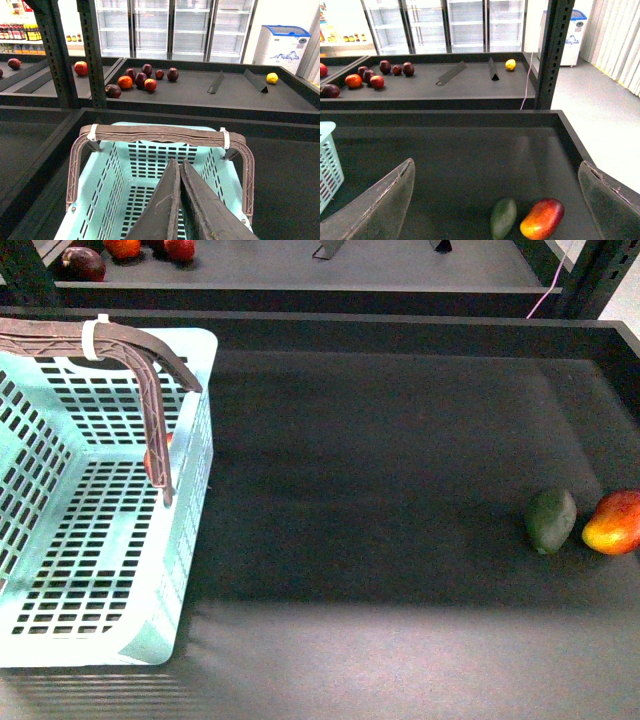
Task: Pick apple with right arm and hold basket with left
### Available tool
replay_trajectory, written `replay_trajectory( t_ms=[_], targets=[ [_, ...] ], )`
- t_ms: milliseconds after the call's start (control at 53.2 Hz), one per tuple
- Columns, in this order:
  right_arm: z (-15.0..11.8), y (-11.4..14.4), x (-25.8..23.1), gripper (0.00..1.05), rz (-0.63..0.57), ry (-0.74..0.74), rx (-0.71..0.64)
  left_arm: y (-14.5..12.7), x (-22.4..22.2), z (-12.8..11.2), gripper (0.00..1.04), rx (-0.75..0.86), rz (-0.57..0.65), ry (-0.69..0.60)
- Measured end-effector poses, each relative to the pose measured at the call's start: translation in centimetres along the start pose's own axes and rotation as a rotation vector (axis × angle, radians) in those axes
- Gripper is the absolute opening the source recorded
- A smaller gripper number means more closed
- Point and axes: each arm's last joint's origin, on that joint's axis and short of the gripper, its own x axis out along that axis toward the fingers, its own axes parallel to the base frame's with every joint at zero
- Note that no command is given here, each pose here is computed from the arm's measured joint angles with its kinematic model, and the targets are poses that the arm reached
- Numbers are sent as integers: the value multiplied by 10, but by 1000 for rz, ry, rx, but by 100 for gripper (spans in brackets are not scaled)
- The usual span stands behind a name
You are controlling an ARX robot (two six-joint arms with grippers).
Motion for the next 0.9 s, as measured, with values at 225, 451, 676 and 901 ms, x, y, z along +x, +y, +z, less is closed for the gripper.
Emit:
replay_trajectory(
  t_ms=[225, 451, 676, 901],
  targets=[
    [0, 0, 0, 96, 0, 0, 0, 0, 0, 0, 33, 0, 0, 0],
    [0, 0, 0, 96, 0, 0, 0, 0, 0, 0, 81, 0, 0, 0],
    [0, 0, 0, 96, 0, 0, 0, 0, 0, 0, 98, 2, 0, 0],
    [0, 0, 0, 96, 0, 0, 0, 0, 0, 0, 98, 2, 0, 0]
  ],
)
